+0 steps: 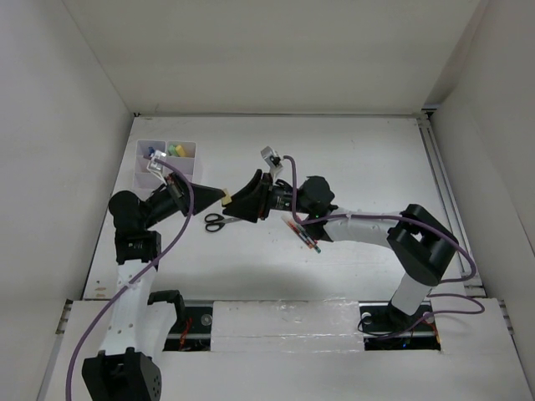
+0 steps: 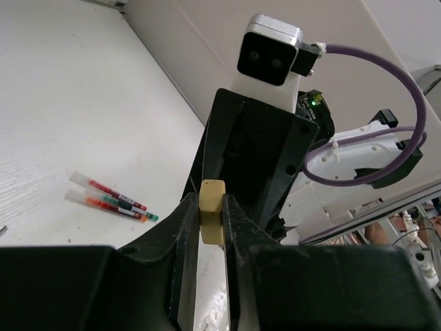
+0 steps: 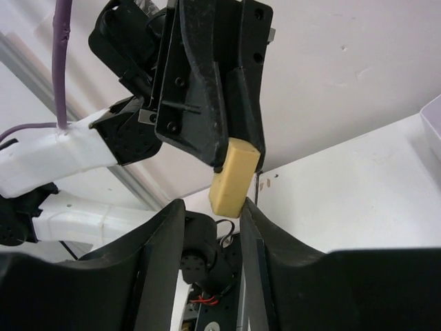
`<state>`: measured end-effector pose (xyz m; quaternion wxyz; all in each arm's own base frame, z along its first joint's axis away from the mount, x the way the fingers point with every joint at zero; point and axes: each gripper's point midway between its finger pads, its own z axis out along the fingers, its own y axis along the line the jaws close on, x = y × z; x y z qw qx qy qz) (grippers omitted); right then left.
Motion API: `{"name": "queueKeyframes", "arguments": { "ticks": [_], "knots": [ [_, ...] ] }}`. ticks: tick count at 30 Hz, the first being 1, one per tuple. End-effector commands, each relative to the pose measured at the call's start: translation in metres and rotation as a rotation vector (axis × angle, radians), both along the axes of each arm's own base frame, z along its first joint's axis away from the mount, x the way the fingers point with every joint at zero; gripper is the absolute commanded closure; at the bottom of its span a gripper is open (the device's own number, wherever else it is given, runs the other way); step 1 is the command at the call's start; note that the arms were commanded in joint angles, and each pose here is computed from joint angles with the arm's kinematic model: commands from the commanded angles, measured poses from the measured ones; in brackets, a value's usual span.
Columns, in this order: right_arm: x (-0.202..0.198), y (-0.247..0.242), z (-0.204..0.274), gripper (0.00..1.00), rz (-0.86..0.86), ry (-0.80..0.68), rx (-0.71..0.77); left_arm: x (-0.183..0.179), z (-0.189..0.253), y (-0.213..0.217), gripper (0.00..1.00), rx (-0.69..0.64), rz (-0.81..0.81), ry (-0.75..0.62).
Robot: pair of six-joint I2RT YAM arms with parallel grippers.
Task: Sort the stationery into containers
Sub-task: Pick up the stationery from the center of the board, then place the stationery in the storage box.
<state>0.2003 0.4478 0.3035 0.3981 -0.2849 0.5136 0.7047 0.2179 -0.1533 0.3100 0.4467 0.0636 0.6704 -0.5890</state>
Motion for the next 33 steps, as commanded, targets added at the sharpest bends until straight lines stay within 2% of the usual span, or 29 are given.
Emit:
{"name": "queueKeyframes", "arguments": {
  "ticks": [1,3,4,5,9,14,15,18,23,26,27,28,33],
  "knots": [
    [-0.013,-0.001,0.009,0.56,0.045,-0.060,0.051,0.001,0.011,0.001,1.00,-0.011,0.028,-0.060],
    [-0.010,-0.004,0.000,0.52,0.036,-0.046,0.033,0.011,0.005,0.005,1.00,0.018,0.080,-0.043],
    [-0.009,-0.004,-0.003,0.49,0.028,-0.037,0.028,0.023,0.005,0.012,1.00,0.029,0.155,-0.038],
    [-0.006,-0.006,-0.008,0.42,0.019,-0.030,0.020,0.030,0.008,0.017,1.00,0.047,0.204,-0.043],
    [0.002,-0.016,-0.027,0.41,-0.025,-0.004,-0.009,0.058,-0.011,0.041,1.00,0.116,0.393,0.039],
    [0.007,-0.038,-0.044,0.39,-0.088,-0.009,-0.045,0.089,-0.021,0.071,1.00,0.110,0.614,0.135],
    [0.013,-0.042,-0.052,0.39,-0.116,0.004,-0.076,0.102,-0.024,0.091,1.00,0.103,0.743,0.168],
    [0.020,-0.052,-0.069,0.39,-0.207,0.023,-0.159,0.122,-0.030,0.122,1.00,0.110,0.924,0.220],
    [0.023,-0.068,-0.076,0.39,-0.332,0.028,-0.259,0.154,-0.051,0.166,1.00,0.175,1.158,0.393],
    [0.013,-0.083,-0.062,0.39,-0.389,-0.007,-0.283,0.166,-0.055,0.184,1.00,0.193,1.256,0.441],
    [0.015,-0.086,-0.073,0.39,-0.404,0.013,-0.314,0.170,-0.055,0.188,1.00,0.189,1.275,0.448],
    [0.010,-0.090,-0.060,0.39,-0.412,-0.006,-0.294,0.172,-0.060,0.190,1.00,0.203,1.284,0.468],
    [0.009,-0.111,-0.060,0.39,-0.485,0.027,-0.336,0.189,-0.087,0.199,1.00,0.252,1.322,0.564]
  ]
}}
